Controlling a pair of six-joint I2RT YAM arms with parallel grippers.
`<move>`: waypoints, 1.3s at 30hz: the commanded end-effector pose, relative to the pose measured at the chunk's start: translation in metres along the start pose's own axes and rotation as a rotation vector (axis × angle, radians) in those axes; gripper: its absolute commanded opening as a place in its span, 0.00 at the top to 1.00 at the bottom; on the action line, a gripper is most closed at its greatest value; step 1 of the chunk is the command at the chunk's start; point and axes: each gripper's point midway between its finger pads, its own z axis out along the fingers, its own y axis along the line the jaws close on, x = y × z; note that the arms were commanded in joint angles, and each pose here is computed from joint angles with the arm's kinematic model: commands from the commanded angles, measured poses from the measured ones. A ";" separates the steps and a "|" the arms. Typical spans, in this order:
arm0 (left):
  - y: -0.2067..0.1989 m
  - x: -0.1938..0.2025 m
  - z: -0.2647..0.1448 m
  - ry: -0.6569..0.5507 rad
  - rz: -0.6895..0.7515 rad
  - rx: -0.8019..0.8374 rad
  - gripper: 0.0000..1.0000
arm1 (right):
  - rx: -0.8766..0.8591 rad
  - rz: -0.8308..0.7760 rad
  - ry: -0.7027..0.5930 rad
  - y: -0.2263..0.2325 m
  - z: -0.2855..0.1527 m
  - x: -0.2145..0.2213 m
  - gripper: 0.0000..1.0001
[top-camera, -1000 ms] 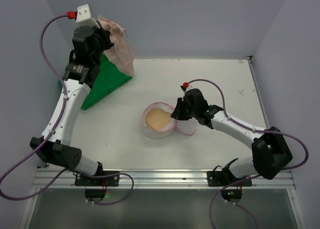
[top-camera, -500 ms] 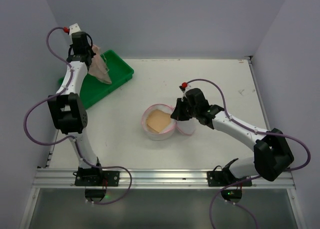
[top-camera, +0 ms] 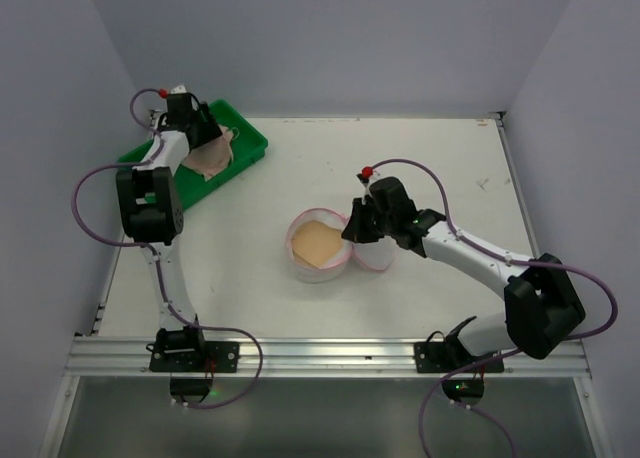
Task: Unzip the laundry bag and remove the bra
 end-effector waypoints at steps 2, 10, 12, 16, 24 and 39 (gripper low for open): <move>-0.038 -0.054 -0.056 -0.093 -0.034 0.128 0.07 | -0.016 -0.042 -0.036 0.008 -0.004 -0.015 1.00; -0.111 -0.008 -0.180 -0.018 0.043 0.246 0.03 | 0.013 -0.068 -0.071 0.004 -0.006 -0.022 1.00; -0.137 0.003 -0.225 -0.030 0.079 0.310 0.05 | 0.021 -0.072 -0.082 0.002 -0.006 -0.026 1.00; -0.193 0.102 -0.290 0.101 0.143 0.510 0.16 | 0.028 -0.093 -0.097 0.002 -0.003 -0.031 1.00; -0.244 0.201 -0.372 0.237 0.184 0.671 0.30 | 0.026 -0.099 -0.110 0.002 -0.002 -0.034 1.00; -0.211 0.316 -0.278 0.379 0.279 0.385 0.36 | 0.014 -0.070 -0.076 -0.003 0.001 -0.014 1.00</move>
